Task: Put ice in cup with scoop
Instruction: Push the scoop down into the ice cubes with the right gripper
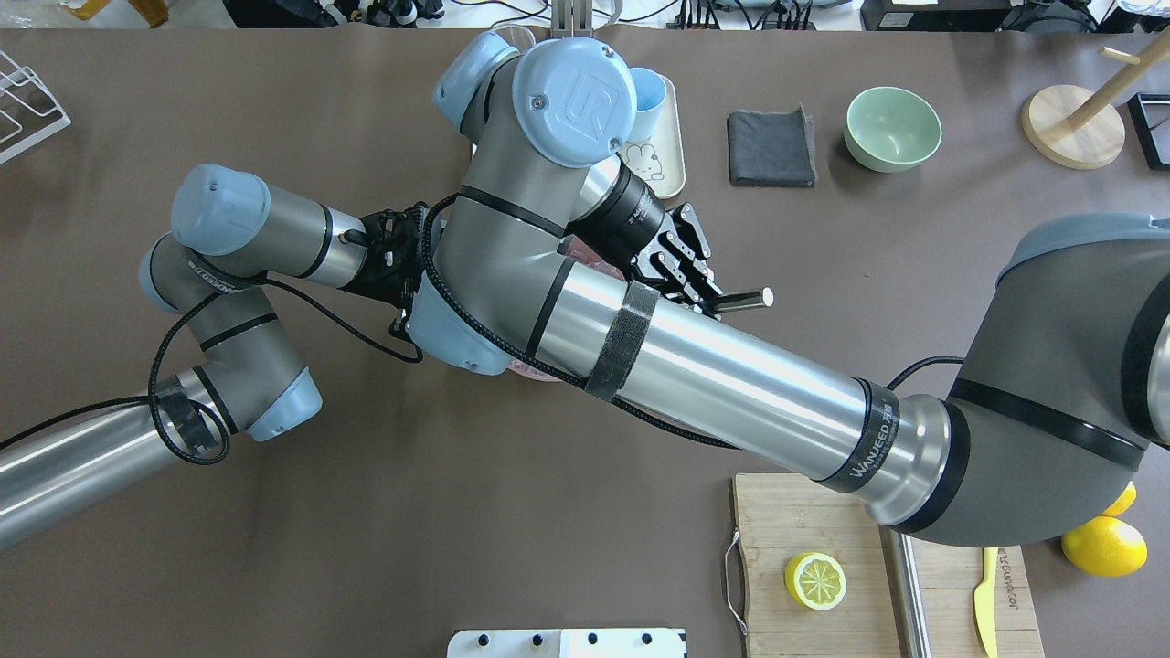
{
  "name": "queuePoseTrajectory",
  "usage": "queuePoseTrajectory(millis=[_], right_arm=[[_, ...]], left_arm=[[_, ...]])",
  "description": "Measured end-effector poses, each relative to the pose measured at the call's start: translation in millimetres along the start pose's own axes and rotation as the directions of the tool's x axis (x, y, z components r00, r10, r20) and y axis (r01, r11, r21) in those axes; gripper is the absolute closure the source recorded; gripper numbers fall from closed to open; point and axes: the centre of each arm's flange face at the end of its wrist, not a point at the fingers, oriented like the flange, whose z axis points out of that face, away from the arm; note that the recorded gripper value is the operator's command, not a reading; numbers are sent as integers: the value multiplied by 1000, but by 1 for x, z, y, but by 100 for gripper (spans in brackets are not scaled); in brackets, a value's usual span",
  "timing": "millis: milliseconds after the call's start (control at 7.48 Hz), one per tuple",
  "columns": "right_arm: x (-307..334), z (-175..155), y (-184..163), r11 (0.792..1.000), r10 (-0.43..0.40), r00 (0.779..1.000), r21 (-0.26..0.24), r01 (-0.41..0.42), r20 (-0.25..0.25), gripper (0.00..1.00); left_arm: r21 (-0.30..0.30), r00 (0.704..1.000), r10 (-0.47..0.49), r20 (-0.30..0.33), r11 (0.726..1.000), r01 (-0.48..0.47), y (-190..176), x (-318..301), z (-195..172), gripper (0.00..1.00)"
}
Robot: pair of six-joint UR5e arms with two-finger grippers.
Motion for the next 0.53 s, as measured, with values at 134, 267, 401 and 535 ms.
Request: queuePoseTrajectory(millis=[134,267,401,535], right_arm=[[-1,1,-2,1000,-1,1000,-4,1,1,100],[-1,2,-6,1000,3,1000,-12,-3,6,100],[-2,1,-9,1000,9,1000,-17,-9,9,100],[-4,-3,-11,1000,11,1000,-17,-11,10,100]], left_arm=[[0,1000,0,1,1000,0,0,0,0,3],[0,1000,0,3,1000,0,0,0,0,3],[0,1000,1,4,1000,-1,0,0,0,3],[0,1000,1,5,1000,-1,0,0,0,3]])
